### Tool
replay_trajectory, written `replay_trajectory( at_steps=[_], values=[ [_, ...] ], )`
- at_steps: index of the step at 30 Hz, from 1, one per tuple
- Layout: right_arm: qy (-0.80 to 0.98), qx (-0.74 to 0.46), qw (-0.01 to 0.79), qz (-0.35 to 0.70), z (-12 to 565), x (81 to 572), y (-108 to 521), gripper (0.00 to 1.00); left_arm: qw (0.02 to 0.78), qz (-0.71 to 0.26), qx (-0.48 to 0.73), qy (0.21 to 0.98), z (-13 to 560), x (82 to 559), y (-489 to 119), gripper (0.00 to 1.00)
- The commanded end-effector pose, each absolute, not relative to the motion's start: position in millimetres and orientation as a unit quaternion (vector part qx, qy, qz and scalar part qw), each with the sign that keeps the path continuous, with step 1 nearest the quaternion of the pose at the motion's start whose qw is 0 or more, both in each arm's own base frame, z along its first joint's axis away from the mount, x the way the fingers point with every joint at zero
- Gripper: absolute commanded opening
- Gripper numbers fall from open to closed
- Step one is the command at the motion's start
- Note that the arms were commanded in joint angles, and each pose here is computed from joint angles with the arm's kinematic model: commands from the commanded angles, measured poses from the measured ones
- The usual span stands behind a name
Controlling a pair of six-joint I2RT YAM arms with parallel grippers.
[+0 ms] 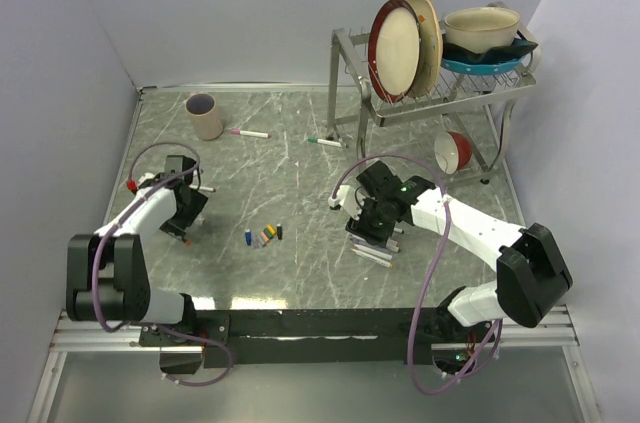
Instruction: Open the pen caps
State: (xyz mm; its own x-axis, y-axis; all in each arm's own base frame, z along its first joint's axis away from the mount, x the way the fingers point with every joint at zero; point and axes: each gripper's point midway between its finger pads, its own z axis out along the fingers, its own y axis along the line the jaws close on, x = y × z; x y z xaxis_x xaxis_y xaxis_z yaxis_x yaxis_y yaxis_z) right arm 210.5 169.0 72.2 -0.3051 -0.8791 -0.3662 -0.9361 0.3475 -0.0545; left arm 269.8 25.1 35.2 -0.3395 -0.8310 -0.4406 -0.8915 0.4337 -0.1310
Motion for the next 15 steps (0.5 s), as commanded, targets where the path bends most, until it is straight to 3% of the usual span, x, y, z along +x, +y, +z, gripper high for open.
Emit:
replay_trajectory(
  at_steps=[1, 7, 11, 15],
  values=[
    [0.796, -0.573, 0.175, 0.091, 77.1, 208.3, 171.6, 0.54, 0.256, 0.071, -0.536, 0.801, 51.6, 266.7, 33.3, 0.78],
    [0.794, -0.573, 0.178, 0.094, 79.2, 208.4, 172.6, 0.54, 0.272, 0.079, -0.552, 0.784, 56.4, 261.1, 46.9, 0.80],
    [0.795, -0.572, 0.179, 0.094, 79.8, 208.0, 171.9, 0.54, 0.215, 0.106, -0.583, 0.776, 33.2, 241.5, 51.1, 0.80],
    [0.794, -0.573, 0.181, 0.094, 80.6, 208.0, 172.2, 0.54, 0.185, 0.085, -0.587, 0.784, 16.8, 241.3, 49.8, 0.73]
  ],
)
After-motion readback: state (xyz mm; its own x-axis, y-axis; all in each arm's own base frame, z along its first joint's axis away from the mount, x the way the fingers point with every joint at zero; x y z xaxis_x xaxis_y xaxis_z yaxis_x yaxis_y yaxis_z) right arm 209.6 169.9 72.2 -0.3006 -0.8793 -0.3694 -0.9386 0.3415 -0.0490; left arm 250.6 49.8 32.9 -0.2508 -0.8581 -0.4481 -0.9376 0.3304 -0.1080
